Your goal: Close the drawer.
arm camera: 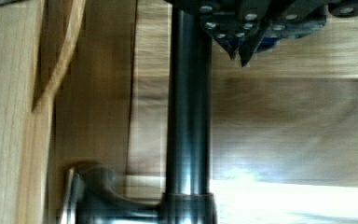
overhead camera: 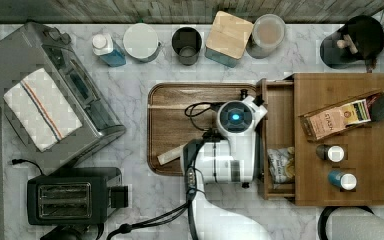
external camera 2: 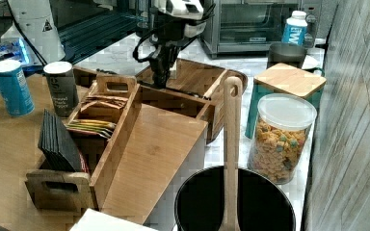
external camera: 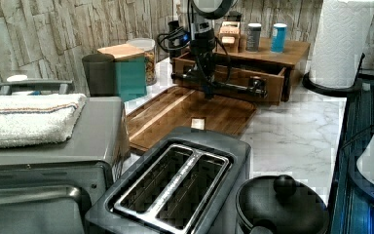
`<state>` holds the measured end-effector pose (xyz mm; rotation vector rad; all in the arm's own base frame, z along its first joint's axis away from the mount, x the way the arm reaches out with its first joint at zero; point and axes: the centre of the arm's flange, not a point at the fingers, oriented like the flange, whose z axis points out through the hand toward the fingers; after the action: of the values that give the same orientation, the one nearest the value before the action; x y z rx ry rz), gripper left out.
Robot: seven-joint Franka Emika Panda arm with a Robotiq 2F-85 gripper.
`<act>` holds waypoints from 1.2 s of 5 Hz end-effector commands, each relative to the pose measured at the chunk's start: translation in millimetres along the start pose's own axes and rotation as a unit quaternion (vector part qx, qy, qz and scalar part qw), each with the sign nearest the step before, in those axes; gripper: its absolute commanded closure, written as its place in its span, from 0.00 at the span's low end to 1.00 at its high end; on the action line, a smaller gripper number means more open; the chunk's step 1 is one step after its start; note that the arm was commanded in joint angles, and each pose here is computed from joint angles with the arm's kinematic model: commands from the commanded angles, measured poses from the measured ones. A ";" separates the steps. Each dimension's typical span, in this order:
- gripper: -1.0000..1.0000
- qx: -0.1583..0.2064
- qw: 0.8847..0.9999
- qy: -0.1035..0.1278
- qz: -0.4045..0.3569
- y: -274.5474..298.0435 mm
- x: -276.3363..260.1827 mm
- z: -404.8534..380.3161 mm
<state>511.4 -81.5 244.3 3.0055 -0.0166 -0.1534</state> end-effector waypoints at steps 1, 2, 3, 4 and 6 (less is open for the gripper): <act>1.00 -0.023 0.995 0.065 0.073 221.4 -11.8 -41.9; 1.00 -0.039 0.995 0.064 0.068 262.0 -10.2 -44.5; 1.00 -0.069 0.990 0.079 0.097 258.1 -22.6 -55.4; 1.00 -0.069 0.990 0.079 0.097 258.1 -22.6 -55.5; 1.00 -0.069 0.990 0.079 0.097 258.1 -22.6 -55.3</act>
<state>513.3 -170.1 247.1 3.0053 0.1399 -0.1716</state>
